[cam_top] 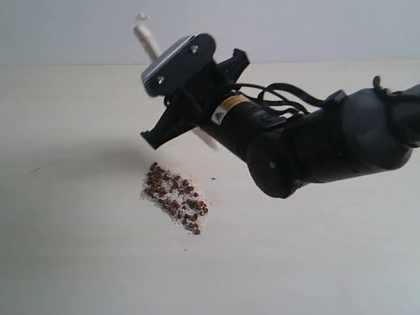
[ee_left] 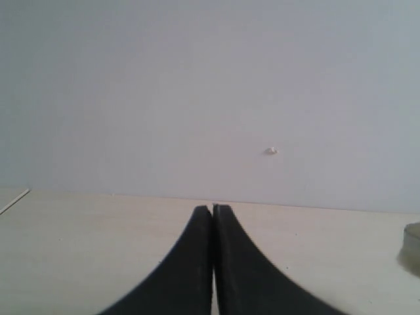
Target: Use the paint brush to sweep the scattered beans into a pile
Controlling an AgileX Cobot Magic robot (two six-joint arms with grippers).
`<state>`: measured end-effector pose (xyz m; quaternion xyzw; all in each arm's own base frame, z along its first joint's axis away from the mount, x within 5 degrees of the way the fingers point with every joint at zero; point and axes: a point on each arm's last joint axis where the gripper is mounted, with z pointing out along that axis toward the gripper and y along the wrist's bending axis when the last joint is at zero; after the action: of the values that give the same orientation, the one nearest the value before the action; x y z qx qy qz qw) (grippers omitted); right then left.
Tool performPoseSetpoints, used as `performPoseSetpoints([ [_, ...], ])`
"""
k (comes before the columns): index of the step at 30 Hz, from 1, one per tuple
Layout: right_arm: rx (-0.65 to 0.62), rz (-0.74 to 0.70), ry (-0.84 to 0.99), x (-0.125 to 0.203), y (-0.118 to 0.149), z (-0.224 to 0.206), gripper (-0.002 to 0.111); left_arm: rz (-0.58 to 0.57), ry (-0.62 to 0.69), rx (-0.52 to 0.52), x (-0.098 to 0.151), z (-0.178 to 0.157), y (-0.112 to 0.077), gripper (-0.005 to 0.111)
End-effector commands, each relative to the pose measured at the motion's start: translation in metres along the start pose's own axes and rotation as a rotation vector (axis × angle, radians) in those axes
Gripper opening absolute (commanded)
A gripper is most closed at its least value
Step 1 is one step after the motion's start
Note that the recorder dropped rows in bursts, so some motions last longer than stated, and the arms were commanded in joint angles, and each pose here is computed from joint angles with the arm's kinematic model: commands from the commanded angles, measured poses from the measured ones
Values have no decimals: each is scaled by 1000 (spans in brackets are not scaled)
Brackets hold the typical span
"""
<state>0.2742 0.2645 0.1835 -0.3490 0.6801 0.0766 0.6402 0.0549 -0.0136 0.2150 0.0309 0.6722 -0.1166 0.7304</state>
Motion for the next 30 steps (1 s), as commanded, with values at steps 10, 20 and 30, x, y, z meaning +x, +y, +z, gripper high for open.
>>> performPoseSetpoints([
  [10,664,187,544,12,-15,-64,0,-4,-3,-10,1,0,1,0],
  [20,604,310,484,10,50,-80,0,-4,-3,-10,1,0,1,0],
  [30,583,325,512,31,81,-58,0,-4,-3,-10,1,0,1,0],
])
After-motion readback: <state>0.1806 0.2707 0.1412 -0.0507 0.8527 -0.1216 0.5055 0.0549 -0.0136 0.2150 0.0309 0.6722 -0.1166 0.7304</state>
